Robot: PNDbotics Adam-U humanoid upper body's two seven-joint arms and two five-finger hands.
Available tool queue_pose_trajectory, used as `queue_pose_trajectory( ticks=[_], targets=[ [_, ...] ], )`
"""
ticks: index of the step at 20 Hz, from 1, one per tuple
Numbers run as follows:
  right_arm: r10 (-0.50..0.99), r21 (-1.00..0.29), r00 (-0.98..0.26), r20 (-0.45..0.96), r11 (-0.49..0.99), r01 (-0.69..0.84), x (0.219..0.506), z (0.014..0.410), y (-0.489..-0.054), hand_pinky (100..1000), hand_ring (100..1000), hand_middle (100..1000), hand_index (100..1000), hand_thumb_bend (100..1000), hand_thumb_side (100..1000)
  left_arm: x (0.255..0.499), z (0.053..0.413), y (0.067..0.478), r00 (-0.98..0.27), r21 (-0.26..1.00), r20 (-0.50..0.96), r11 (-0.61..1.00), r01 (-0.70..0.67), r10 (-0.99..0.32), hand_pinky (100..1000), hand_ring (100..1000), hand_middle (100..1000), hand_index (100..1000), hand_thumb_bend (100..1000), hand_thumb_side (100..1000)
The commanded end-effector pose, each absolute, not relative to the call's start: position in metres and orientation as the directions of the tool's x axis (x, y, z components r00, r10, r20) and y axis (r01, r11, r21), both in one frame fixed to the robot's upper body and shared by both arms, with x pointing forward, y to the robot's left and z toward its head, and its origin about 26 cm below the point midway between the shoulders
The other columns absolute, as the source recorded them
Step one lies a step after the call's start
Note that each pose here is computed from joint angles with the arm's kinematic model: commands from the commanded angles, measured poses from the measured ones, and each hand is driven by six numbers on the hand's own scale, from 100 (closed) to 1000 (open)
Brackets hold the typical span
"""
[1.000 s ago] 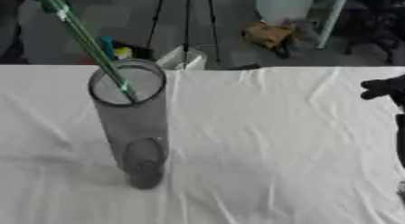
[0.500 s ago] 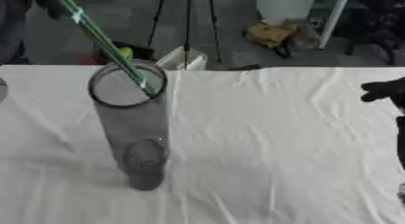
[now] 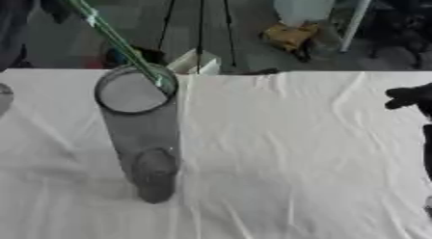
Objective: Arrange flowers into the vase.
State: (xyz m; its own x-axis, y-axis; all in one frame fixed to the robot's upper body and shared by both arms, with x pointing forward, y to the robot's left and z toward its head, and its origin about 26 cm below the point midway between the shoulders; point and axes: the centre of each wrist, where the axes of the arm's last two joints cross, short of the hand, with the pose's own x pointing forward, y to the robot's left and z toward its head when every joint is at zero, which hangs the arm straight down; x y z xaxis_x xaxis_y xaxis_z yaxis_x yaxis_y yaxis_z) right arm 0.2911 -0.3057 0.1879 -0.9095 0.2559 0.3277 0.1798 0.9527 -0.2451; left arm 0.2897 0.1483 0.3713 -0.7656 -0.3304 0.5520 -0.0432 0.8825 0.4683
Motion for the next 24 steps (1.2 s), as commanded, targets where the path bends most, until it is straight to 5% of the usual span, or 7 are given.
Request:
queue_pose_trajectory(
  ticks=[1,18,24],
  targets=[
    [0.263,-0.257,-0.916,0.304,0.948,0.188,0.290,0.195,-0.306,675,529,495,670,100,1000,0.290,0.375,0.152,-0.775,0.498,0.505,0.862,-0.099,-0.381,100,100,100,275,100,864],
    [0.265,-0.261,-0.914,0.306,0.947,0.187,0.290,0.195,-0.306,675,529,494,670,100,1000,0.298,0.364,0.157,-0.726,0.635,0.454,0.759,-0.143,-0.517,100,100,152,326,100,887],
    [0.265,-0.264,-0.913,0.309,0.946,0.186,0.290,0.195,-0.305,677,528,493,670,100,1000,0.299,0.363,0.159,-0.716,0.673,0.424,0.722,-0.160,-0.554,100,110,270,405,100,880]
  ],
)
